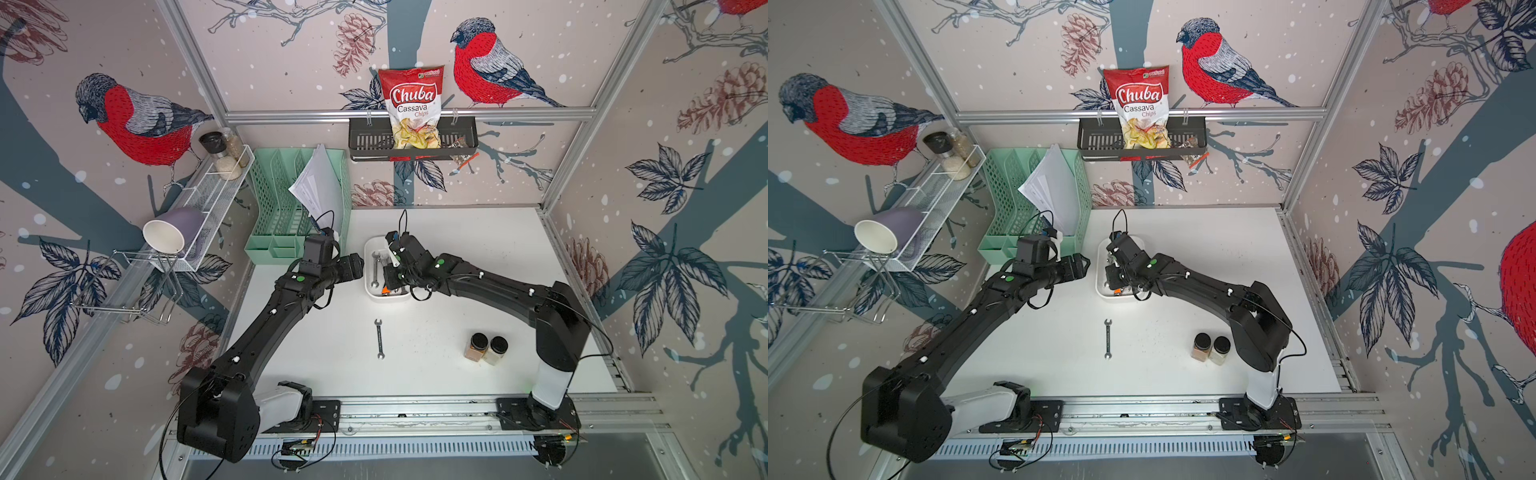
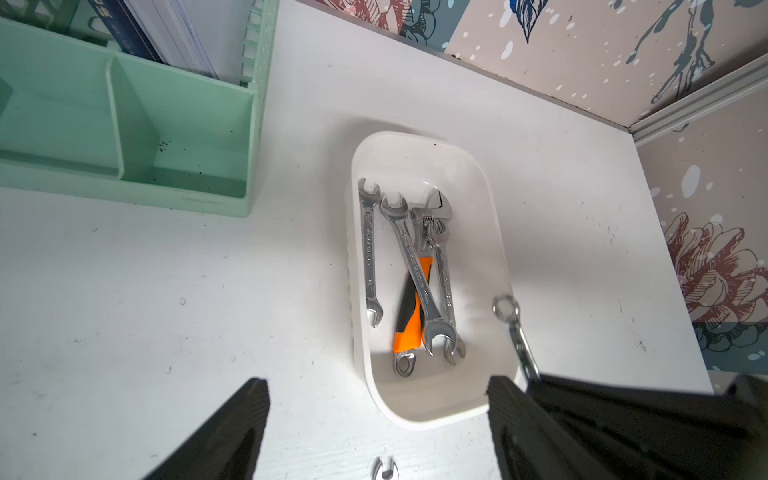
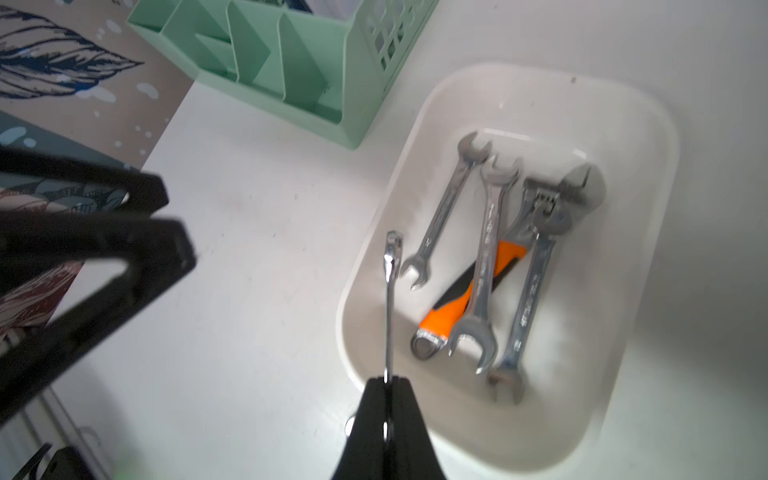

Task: Take out the wrench from the storage box
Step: Place the wrench at the center of the board.

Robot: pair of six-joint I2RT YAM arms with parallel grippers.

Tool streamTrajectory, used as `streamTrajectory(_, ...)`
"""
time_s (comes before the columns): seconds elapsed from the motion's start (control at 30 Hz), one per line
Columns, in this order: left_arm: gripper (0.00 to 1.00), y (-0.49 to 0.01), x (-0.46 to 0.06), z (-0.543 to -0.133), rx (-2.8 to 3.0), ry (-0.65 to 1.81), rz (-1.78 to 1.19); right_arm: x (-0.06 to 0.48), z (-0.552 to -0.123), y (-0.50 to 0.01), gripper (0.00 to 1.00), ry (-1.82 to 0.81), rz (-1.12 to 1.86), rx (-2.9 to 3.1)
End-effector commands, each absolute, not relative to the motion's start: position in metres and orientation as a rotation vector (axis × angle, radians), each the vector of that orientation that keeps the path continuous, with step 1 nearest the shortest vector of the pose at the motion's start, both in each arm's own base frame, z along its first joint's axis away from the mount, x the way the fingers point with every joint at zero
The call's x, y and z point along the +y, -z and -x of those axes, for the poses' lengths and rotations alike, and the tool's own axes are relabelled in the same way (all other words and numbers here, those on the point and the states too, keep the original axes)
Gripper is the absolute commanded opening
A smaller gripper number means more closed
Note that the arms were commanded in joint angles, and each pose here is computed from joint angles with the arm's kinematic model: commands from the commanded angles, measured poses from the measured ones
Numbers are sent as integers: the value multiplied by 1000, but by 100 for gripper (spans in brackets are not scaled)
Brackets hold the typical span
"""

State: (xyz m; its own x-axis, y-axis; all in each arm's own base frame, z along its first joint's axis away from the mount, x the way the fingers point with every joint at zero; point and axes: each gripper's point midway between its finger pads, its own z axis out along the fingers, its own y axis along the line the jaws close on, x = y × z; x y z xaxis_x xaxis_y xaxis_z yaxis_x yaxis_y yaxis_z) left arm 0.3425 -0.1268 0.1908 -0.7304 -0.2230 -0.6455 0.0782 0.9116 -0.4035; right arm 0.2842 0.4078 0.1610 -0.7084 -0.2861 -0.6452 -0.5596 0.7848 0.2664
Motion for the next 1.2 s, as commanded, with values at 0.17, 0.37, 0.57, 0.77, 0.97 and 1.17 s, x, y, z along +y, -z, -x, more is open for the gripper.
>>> streamTrajectory(0.17,88,-208,-136,-334,2267,499,50,386,-207,-128,0,-658,510,2463)
streamTrajectory(0.37,88,-213,-136,-332,2252,500,44,376,-182,-86,0,-694,460,2540)
streamTrajectory(0.57,88,-212,-135,-333,2253,484,50,366,-185,-58,0,-683,402,2593)
streamTrajectory(0.77,88,-208,-133,-334,2261,465,55,360,-193,-43,0,-688,368,2634)
streamTrajectory(0.97,88,-208,-132,-335,2260,455,51,366,-189,-25,0,-692,389,2697)
streamTrajectory(1.17,88,-208,-133,-336,2266,459,42,365,-189,-22,2,-680,367,2710)
